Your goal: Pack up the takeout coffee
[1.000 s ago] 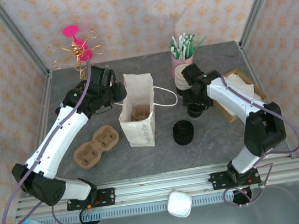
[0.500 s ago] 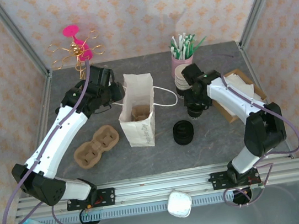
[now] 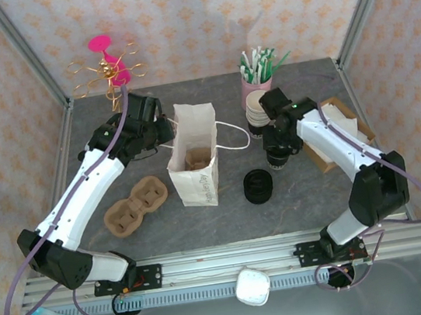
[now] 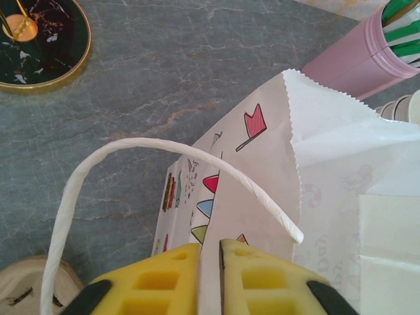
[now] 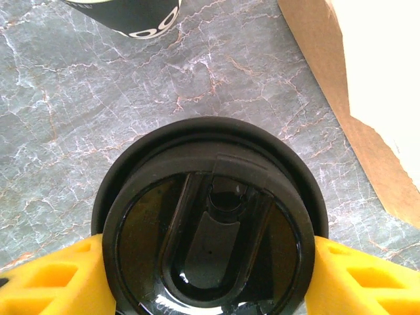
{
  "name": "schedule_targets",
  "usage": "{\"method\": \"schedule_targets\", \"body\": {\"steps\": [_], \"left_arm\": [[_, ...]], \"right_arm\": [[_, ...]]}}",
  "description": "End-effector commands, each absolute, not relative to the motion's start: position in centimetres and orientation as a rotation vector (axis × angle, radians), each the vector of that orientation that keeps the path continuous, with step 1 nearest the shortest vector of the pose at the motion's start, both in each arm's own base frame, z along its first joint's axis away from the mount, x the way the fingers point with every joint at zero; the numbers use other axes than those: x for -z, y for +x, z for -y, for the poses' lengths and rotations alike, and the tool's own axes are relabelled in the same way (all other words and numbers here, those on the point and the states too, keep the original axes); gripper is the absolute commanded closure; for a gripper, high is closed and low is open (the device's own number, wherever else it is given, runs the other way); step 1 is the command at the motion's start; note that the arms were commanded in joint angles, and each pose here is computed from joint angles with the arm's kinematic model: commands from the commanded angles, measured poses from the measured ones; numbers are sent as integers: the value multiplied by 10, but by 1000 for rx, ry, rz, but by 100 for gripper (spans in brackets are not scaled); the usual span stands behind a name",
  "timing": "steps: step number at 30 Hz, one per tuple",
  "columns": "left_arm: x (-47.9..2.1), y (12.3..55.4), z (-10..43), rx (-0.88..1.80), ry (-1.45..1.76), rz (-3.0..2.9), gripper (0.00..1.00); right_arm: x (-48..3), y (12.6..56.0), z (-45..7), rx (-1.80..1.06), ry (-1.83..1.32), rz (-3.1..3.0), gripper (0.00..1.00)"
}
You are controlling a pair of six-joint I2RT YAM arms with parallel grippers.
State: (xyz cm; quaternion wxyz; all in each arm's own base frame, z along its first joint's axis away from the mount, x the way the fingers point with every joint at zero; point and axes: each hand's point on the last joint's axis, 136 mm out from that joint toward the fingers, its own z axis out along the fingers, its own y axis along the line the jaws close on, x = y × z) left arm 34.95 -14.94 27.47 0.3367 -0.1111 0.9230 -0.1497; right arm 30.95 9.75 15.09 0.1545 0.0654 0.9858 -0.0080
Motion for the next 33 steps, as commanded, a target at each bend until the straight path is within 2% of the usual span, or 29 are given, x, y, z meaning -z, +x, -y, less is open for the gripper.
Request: {"method": "schedule_targets", "body": {"steps": [1,10,23,24,26,31,33], "left_arm": [[-284,355,140,376,-318,-2350,88],[-288,362,128,383,-416,-2304,100],[-296,366,123,417,-425,-2304,100],[-296,364,125,428,-414,-2312,99],[-296,358,132,470,-362,-2339,85],[-306,337,143,420,-210,-2382,60],[-304,331,144,357,-173,-2402,52]], "right_arm": [[-169,304,-94,25,171,-2811,38],[-198,293,-103,15,127,-2793,38],[-240,278,-122,-24,77,-2768,38],[-243,277,-122,-27,75,-2766,38],[-251,276,-125,-62,68,-2750,38],[-258,273,-126,-91,52,-2732,38],[-260,272,-128,-114,47,-2732,38]]}}
